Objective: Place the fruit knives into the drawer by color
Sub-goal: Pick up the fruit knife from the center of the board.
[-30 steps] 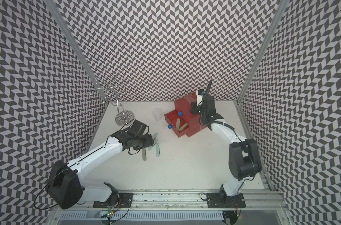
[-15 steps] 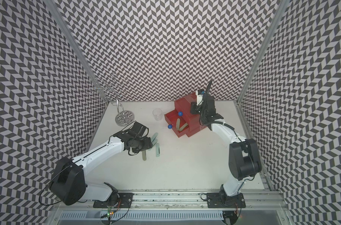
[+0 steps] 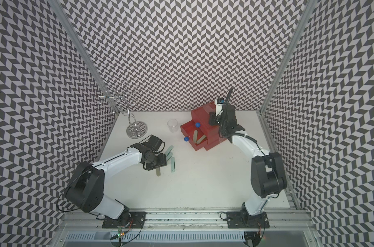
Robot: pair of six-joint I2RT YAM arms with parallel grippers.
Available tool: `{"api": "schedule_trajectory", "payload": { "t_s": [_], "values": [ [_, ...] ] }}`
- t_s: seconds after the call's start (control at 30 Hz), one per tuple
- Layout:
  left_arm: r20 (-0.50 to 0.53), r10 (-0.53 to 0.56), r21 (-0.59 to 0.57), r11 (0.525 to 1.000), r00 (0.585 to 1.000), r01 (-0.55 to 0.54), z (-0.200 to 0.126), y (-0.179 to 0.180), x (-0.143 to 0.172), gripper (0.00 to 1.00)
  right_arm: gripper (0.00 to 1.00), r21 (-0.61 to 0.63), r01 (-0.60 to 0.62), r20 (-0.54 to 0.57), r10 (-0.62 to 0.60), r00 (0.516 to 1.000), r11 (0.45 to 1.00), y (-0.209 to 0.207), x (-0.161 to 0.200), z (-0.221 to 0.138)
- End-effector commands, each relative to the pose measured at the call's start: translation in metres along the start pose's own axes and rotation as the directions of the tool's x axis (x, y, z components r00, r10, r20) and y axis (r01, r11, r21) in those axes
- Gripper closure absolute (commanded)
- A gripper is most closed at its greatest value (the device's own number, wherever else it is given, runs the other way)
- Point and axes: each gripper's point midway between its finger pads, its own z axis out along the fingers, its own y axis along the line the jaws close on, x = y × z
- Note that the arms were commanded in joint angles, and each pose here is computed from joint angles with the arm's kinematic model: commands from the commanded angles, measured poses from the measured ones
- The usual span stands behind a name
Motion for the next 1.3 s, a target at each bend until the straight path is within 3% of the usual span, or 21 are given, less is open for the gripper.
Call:
{"api": "schedule_trajectory", "payload": {
  "t_s": [0.0,0.63,0.97,1.27],
  "values": [
    [-0.018,0.006,-0.016,1.000,1.000,-0.006,0.004,0.008,0.000,0.32,1.00,0.162,-0.131,-0.597,0.203,0.776,0.978,-0.036,0.220,-0.001],
    [-0.153,0.036,-0.091,0.995,0.988,-0.050,0.020,0.030,0.006,0.39,1.00,0.171,-0.127,-0.599,0.205,0.774,0.977,-0.038,0.222,-0.001],
    [-0.176,0.033,-0.128,0.990,0.984,-0.056,0.026,0.036,0.008,0.49,1.00,0.169,-0.127,-0.599,0.204,0.774,0.977,-0.038,0.222,0.000],
    [-0.166,0.030,-0.207,0.976,0.986,-0.065,0.028,0.044,0.006,0.50,1.00,0.168,-0.129,-0.599,0.205,0.774,0.977,-0.037,0.223,0.000]
  ]
}}
